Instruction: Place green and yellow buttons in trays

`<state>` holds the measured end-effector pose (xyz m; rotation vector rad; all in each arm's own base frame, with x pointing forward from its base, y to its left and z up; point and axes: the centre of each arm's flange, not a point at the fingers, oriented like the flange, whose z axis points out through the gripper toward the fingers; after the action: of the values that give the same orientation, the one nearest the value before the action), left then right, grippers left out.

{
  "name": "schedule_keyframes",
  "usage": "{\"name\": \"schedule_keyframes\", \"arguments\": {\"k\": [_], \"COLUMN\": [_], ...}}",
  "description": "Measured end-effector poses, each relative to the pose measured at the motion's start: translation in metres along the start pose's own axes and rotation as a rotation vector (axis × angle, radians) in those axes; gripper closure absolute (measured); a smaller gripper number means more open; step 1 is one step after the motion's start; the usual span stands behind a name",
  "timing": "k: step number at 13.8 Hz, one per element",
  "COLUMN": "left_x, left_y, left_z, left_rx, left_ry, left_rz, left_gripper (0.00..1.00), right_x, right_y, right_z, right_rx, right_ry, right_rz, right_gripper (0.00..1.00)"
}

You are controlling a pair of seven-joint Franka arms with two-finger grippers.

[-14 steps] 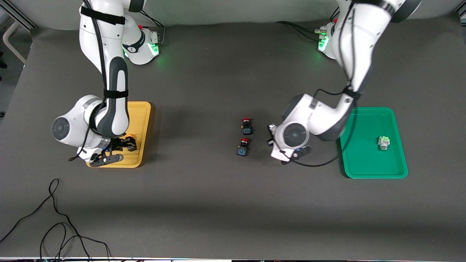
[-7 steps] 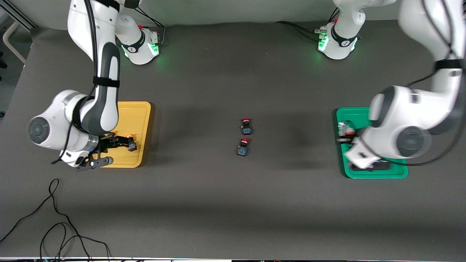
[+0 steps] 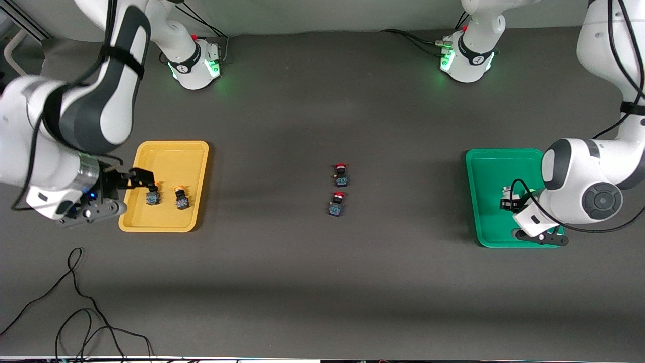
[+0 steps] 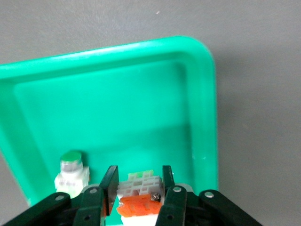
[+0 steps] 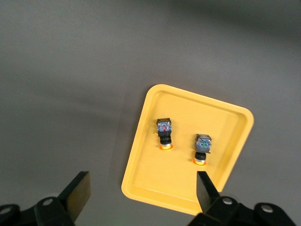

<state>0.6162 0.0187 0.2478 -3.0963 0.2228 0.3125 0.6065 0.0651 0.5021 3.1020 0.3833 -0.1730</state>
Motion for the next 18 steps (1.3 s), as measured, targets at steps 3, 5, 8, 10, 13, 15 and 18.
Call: {"name": "schedule_keyframes", "arguments": {"k": [3, 5, 8, 10, 13, 15, 18], "left_x": [-0.015, -0.019, -0.019, -0.017, -0.010, -0.009, -0.028], "left_y": [0.002, 0.005, 0.001, -0.002, -0.003, 0.010, 0.039], "left_z": [0.045, 0.053, 0.051, 0.043, -0.005, -0.075, -0.210], "left_rx": [-0.016, -0.019, -0.019, -0.017, -0.007, 0.005, 0.028], "left_ry": [0.051, 0.051, 0.055, 0.059, -0.008, -0.073, -0.104], "left_rz": [0.008, 0.011, 0.005, -0.002, -0.025, -0.037, -0.043], "left_gripper": [0.57, 0.57, 0.41, 0.19, 0.00, 0.00, 0.00], "right_x": [-0.013, -0.019, -0.027, -0.031, -0.043, -0.050, -0.058], "right_y": [-0.020, -0.014, 0.009, 0.025, 0.037, 0.045, 0.060], "right_z": [-0.032, -0.043, -0.047, -0.051, -0.066, -0.076, -0.079], "right_rx": [-0.074, -0.110, -0.106, -0.085, -0.040, -0.005, 0.022], "right_ry": [0.018, 0.012, -0.025, -0.038, -0.017, 0.005, 0.014], "right_rz": [0.000, 0.022, 0.056, 0.077, 0.079, 0.078, 0.085], "right_gripper": [0.00, 0.00, 0.00, 0.00, 0.00, 0.00, 0.00]}}
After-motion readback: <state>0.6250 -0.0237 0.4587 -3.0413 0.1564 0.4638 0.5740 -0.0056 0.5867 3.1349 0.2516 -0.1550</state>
